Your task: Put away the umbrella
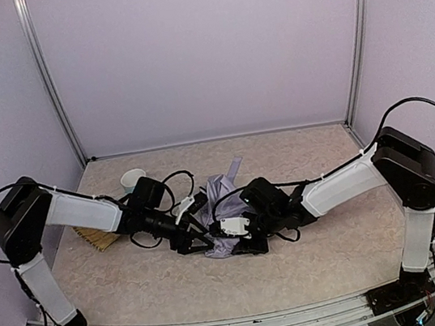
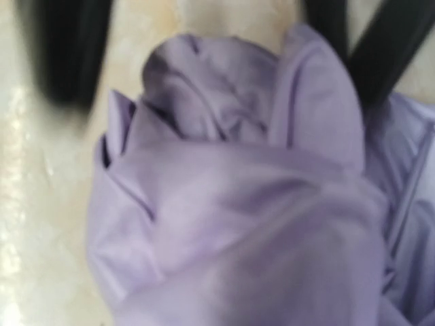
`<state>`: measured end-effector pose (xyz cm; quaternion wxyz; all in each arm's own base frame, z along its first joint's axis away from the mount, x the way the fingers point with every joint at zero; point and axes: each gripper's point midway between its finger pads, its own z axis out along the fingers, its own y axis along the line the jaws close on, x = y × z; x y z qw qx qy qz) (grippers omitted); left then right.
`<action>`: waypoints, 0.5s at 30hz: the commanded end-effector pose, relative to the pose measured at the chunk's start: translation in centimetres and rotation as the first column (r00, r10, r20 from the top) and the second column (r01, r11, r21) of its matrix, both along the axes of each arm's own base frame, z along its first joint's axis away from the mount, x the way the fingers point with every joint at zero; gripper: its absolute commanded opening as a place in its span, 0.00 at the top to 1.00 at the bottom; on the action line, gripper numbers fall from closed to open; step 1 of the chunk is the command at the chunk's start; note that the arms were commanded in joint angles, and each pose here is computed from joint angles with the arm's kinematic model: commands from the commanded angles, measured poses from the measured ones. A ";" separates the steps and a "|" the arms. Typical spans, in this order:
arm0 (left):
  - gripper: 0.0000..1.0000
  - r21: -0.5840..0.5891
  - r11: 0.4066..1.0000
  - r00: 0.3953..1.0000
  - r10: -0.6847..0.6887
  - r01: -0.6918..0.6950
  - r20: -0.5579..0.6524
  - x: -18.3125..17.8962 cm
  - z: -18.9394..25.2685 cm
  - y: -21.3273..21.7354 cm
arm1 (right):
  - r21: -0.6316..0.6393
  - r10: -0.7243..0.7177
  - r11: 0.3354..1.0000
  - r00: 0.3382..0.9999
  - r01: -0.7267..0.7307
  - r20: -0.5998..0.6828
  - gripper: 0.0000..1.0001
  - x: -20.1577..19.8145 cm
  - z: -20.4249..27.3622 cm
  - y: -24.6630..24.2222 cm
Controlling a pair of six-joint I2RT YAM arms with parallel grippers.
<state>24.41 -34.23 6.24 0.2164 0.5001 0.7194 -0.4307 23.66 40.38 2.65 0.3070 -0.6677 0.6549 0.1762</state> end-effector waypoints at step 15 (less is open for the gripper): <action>0.32 -0.409 0.891 0.743 0.407 -0.196 0.531 -6.1 11.7 2.6 | -0.295 -0.357 0.930 0.719 0.218 -0.597 0.71 -8.3 -5.2 -5.4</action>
